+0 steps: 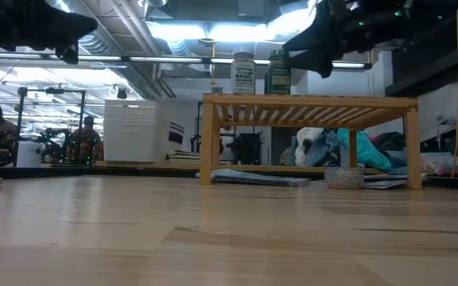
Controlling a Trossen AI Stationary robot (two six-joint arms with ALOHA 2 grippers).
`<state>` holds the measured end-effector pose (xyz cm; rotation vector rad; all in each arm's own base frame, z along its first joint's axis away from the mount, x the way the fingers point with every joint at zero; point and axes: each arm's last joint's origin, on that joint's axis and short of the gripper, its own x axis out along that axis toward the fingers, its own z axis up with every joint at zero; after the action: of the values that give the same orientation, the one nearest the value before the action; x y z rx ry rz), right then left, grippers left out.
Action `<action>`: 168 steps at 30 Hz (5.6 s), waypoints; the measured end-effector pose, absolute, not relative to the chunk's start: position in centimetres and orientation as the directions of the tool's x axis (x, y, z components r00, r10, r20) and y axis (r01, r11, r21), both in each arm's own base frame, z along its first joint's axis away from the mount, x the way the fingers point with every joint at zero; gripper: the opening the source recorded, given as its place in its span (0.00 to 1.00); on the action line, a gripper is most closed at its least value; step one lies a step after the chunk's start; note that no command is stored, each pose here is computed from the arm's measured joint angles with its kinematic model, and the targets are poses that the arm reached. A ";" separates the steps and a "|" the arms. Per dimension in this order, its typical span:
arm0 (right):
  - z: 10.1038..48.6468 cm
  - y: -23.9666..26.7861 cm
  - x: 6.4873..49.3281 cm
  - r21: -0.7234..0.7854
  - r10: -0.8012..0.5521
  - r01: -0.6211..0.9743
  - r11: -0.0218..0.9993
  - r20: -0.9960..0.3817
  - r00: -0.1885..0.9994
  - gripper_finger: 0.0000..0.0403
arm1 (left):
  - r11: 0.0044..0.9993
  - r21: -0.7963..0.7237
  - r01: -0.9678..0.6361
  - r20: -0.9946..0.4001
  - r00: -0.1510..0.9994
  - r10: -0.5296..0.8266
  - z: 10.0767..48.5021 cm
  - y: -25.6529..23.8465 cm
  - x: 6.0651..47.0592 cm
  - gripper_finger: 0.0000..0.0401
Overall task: Shelf spices
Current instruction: Remove the green seasoning bottle from the shelf
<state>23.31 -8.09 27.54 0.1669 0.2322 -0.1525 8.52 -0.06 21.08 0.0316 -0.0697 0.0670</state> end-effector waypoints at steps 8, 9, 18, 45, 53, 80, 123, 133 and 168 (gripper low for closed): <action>29.9 -8.3 23.6 0.101 -0.181 0.212 0.972 -0.254 0.950 0.63 | 0.997 0.005 -0.071 0.022 0.997 0.071 20.6 0.0 8.5 0.00; 30.1 -8.3 23.5 0.097 -0.180 0.211 0.973 -0.258 0.949 0.63 | 0.998 0.000 -0.071 0.022 0.997 0.071 20.6 0.0 8.5 0.00; 31.2 -8.2 23.2 0.106 -0.172 0.220 0.970 -0.343 0.923 0.63 | 0.997 -0.010 -0.071 -0.027 0.997 0.071 20.1 0.0 8.5 0.00; 30.2 -9.3 24.1 -0.083 -0.390 0.390 0.917 -0.392 0.833 0.63 | 0.997 -0.021 -0.072 -0.046 0.996 0.071 20.0 0.0 8.5 0.00; 29.3 -9.8 25.4 -0.111 -0.404 0.392 0.913 -0.383 0.831 0.63 | 0.997 -0.021 -0.072 -0.047 0.996 0.071 19.9 0.0 8.5 0.00; 28.9 -9.9 25.5 -0.114 -0.401 0.390 0.914 -0.409 0.819 0.63 | 0.997 -0.022 -0.073 -0.073 0.995 0.071 19.7 0.0 8.5 0.00; 26.6 -10.6 27.7 -0.097 -0.355 0.350 0.932 -0.438 0.826 0.51 | 0.997 -0.022 -0.073 -0.073 0.995 0.071 19.7 0.0 8.5 0.00; 27.0 -10.3 27.6 -0.074 -0.322 0.322 0.944 -0.423 0.847 0.51 | 0.997 -0.022 -0.072 -0.073 0.995 0.071 19.7 0.0 8.5 0.00; 34.8 6.6 17.7 -0.113 -0.288 0.271 0.956 -0.184 0.940 0.50 | 0.995 -0.067 -0.078 -0.105 0.992 0.071 19.4 0.0 8.5 0.00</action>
<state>17.70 6.60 34.83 -0.0867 0.2001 -0.2857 8.49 -0.05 19.39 -0.0714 0.1026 0.0745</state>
